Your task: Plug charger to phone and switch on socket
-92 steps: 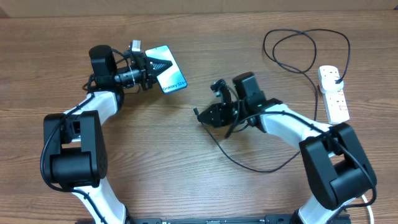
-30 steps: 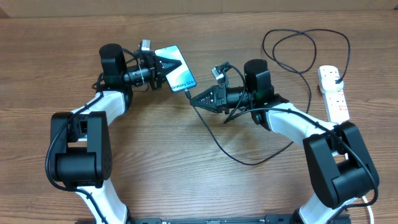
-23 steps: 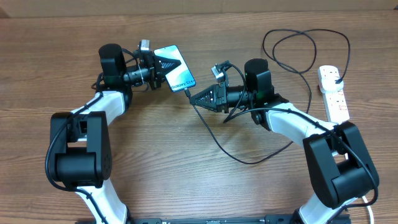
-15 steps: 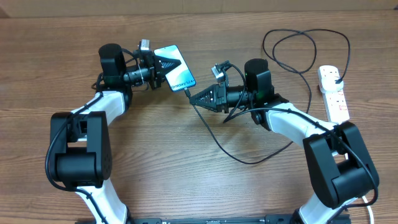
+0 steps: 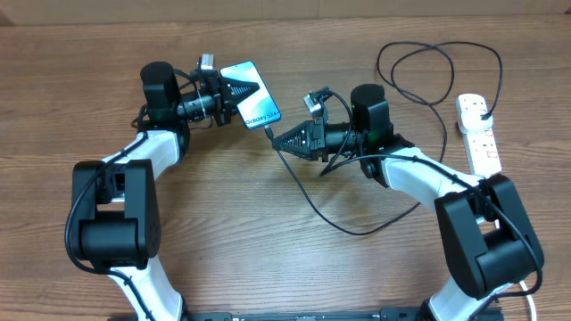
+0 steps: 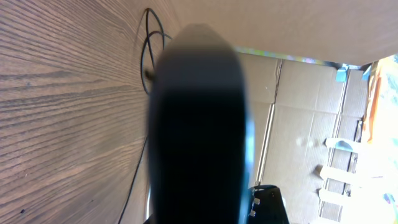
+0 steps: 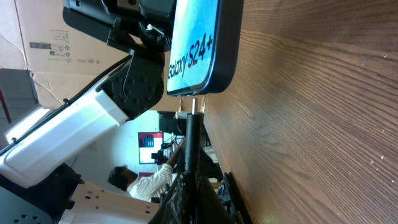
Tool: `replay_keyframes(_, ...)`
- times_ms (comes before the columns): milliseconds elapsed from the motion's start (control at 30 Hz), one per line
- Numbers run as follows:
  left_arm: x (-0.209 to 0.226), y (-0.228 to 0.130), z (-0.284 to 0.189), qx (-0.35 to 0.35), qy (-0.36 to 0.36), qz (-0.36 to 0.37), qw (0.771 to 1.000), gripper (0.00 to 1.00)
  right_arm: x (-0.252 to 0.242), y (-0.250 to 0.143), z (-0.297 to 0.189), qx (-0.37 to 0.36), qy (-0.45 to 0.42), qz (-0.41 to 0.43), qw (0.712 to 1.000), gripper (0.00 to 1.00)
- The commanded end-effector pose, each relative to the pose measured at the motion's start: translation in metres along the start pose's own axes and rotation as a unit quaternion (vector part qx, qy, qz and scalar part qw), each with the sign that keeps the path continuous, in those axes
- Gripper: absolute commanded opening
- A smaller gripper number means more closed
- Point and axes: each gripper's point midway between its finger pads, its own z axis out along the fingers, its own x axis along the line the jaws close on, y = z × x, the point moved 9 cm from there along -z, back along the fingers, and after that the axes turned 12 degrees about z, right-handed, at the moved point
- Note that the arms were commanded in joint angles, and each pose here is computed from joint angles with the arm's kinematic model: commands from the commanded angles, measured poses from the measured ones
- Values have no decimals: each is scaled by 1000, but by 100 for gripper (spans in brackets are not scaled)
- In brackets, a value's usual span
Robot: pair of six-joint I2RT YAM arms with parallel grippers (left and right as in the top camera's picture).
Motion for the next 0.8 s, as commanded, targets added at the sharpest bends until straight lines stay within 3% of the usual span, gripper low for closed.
replay_keyframes(0,-9,0,0,4,-8,10,1000,4,11,-2,-4,-6,7,-11,1000,4)
replay_keyframes(767,-9,1,0,3,-8,18,1000,4,11,-2,-4,-5,8,-7,1000,4)
